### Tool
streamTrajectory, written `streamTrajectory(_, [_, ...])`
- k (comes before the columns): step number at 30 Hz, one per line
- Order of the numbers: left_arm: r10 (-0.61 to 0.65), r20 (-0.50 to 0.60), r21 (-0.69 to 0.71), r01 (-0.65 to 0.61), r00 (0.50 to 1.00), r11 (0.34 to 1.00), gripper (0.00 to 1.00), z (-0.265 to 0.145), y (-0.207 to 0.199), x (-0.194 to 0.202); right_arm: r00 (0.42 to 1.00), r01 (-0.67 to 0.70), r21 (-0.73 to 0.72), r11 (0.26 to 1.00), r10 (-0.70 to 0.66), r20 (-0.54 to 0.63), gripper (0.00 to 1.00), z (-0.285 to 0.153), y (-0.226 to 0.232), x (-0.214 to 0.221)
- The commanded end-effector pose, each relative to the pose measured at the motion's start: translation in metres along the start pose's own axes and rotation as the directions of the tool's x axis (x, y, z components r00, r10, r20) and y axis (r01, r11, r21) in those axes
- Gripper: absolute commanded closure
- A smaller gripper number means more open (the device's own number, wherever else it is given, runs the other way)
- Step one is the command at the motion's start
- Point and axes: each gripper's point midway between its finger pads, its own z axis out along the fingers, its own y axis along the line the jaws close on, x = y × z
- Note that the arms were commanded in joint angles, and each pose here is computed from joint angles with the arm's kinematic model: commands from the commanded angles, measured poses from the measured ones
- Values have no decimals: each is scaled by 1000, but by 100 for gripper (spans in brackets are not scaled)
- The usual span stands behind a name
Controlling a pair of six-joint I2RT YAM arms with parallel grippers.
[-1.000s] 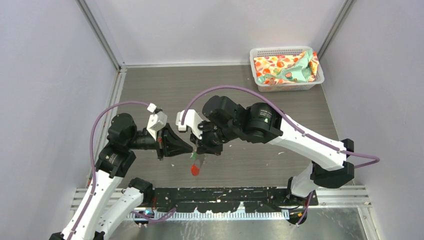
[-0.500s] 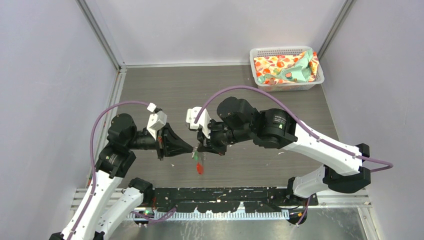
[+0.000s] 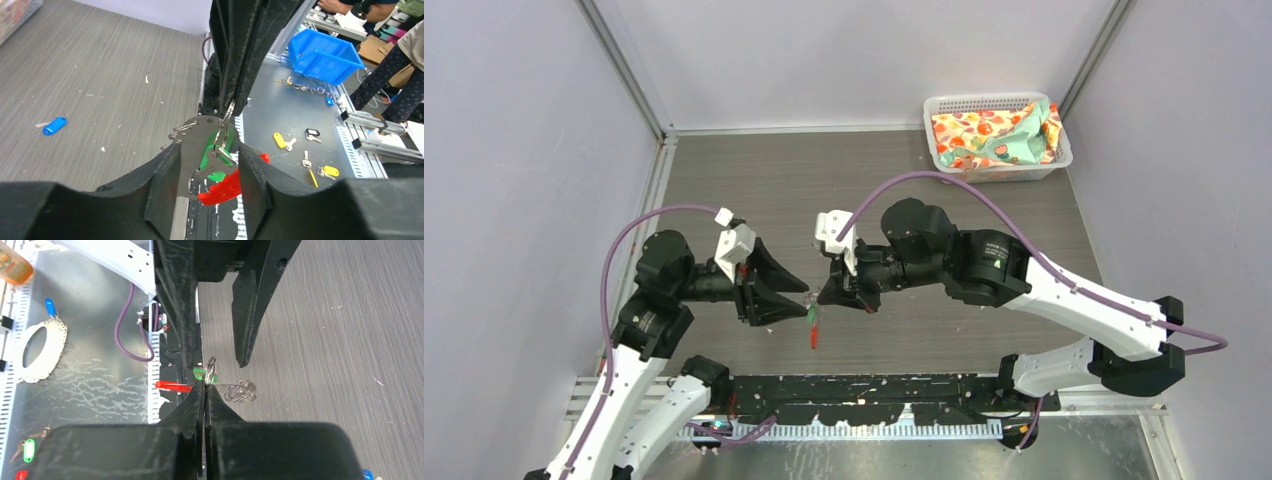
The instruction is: Put the keys on the keyring
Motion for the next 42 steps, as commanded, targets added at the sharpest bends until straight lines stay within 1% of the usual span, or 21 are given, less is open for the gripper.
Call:
streamTrajectory(1, [95, 36, 23, -95, 995, 995, 49, -4, -17, -24, 983, 12, -37, 999, -5, 186, 99, -14, 7, -41])
streamTrajectory(3, [105, 37, 28, -106, 994, 994, 43, -4, -17, -27, 983, 3, -64, 998, 8, 183, 99, -13, 9, -41])
streamTrajectory(7, [130, 44, 66, -132, 991, 989, 43, -2, -21, -36, 986, -7, -92, 996, 23, 166, 99, -9, 10, -39])
streamTrajectory(10, [128, 45, 81, -131, 991, 988, 54, 0, -20, -37, 987, -9, -96, 995, 25, 160, 99, -7, 9, -39])
streamTrajectory(12, [128, 43, 88, -131, 991, 987, 64, 0, -19, -37, 987, -11, -97, 995, 26, 156, 99, -5, 8, -39])
streamTrajectory(14, [126, 42, 88, -129, 991, 988, 68, 1, -18, -36, 988, -13, -101, 995, 28, 152, 99, -4, 8, -39])
streamTrajectory(16, [129, 44, 88, -132, 991, 987, 78, 1, -18, -36, 989, -16, -98, 995, 31, 147, 99, -2, 7, -38])
streamTrajectory(19, [131, 43, 89, -135, 990, 987, 97, 1, -17, -35, 988, -20, -88, 996, 33, 149, 99, -1, 4, -38])
streamTrajectory(20, [135, 45, 86, -138, 990, 987, 99, 1, -17, -35, 988, -21, -86, 996, 34, 151, 99, -1, 4, -39])
streamTrajectory(24, [153, 41, 79, -156, 987, 985, 99, -1, -18, -31, 989, -51, -42, 998, 57, 140, 99, -2, -6, -39])
streamTrajectory(25, [151, 34, 74, -153, 988, 985, 99, -1, -17, -28, 990, -70, -22, 997, 72, 118, 96, -4, -11, -36])
streamTrajectory(26, [157, 28, 72, -158, 987, 985, 99, -2, -17, -26, 991, -78, -10, 997, 79, 110, 92, -6, -15, -38])
streamTrajectory(28, [156, 12, 67, -156, 988, 985, 99, -2, -16, -23, 990, -129, 2, 992, 128, 60, 80, -9, -20, -34])
streamTrajectory(30, [157, 3, 65, -156, 988, 986, 100, -2, -14, -22, 991, -134, 4, 991, 134, 11, 73, -8, -21, -30])
streamTrajectory(32, [150, -3, 62, -150, 989, 987, 99, -2, -13, -23, 992, -120, -1, 993, 119, -32, 69, -8, -22, -27])
streamTrajectory(33, [145, -6, 60, -144, 989, 988, 100, -1, -12, -23, 992, -115, -5, 993, 114, -55, 62, -9, -21, -25])
streamTrajectory(34, [139, -9, 58, -138, 990, 989, 100, -1, -11, -23, 991, -111, -16, 994, 110, -79, 58, -8, -20, -22])
streamTrajectory(37, [116, -19, 54, -115, 993, 992, 100, 0, -7, -22, 989, -100, -52, 994, 93, -118, 48, -7, -16, -22])
streamTrajectory(40, [100, -24, 56, -98, 995, 994, 99, 1, -6, -22, 988, -91, -80, 993, 81, -129, 48, -6, -12, -21])
streamTrajectory(42, [91, -27, 62, -89, 996, 994, 100, 1, -7, -21, 989, -83, -96, 992, 70, -130, 53, -4, -10, -21])
